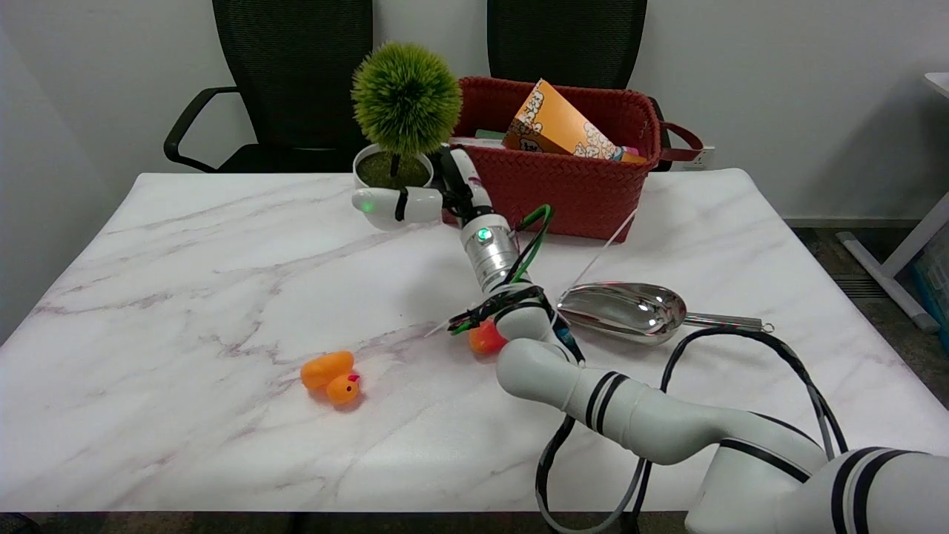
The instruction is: Place the potted plant into the brown storage basket.
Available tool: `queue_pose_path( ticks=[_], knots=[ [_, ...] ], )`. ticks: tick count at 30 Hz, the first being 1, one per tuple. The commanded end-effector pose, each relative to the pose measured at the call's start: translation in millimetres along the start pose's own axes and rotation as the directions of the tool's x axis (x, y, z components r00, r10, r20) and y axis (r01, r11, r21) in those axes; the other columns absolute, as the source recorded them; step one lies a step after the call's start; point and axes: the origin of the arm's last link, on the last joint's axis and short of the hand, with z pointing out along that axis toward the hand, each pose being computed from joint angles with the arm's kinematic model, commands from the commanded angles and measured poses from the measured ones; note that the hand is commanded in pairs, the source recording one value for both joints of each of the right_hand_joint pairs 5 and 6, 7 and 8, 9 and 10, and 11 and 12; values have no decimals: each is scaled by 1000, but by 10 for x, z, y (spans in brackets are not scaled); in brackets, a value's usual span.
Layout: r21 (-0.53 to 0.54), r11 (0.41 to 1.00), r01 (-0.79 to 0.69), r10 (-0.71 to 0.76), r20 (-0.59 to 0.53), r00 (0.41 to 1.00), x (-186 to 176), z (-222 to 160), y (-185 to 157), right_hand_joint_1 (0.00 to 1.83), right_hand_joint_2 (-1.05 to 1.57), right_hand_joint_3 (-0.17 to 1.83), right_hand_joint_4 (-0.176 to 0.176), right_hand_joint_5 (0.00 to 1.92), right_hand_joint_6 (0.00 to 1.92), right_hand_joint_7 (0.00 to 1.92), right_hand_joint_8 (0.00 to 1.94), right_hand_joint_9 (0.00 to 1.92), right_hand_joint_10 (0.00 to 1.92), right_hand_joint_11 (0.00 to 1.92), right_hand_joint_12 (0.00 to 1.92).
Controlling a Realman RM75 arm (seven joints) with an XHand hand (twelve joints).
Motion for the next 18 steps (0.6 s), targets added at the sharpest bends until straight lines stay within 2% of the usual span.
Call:
queue_pose_path(
  ticks=[1,3,18],
  knots=[
    [121,991,54,-46,-72,996,281,149,-380,1063,222,234,0,680,680,1165,1165,1040,1040,657,657],
    [125,990,68,-57,-86,995,326,168,-405,1062,215,243,0,735,735,1161,1161,1036,1036,657,657],
    [189,972,137,-110,-147,983,638,405,-677,1084,204,240,0,821,821,1171,1171,1080,1080,654,654]
  ],
)
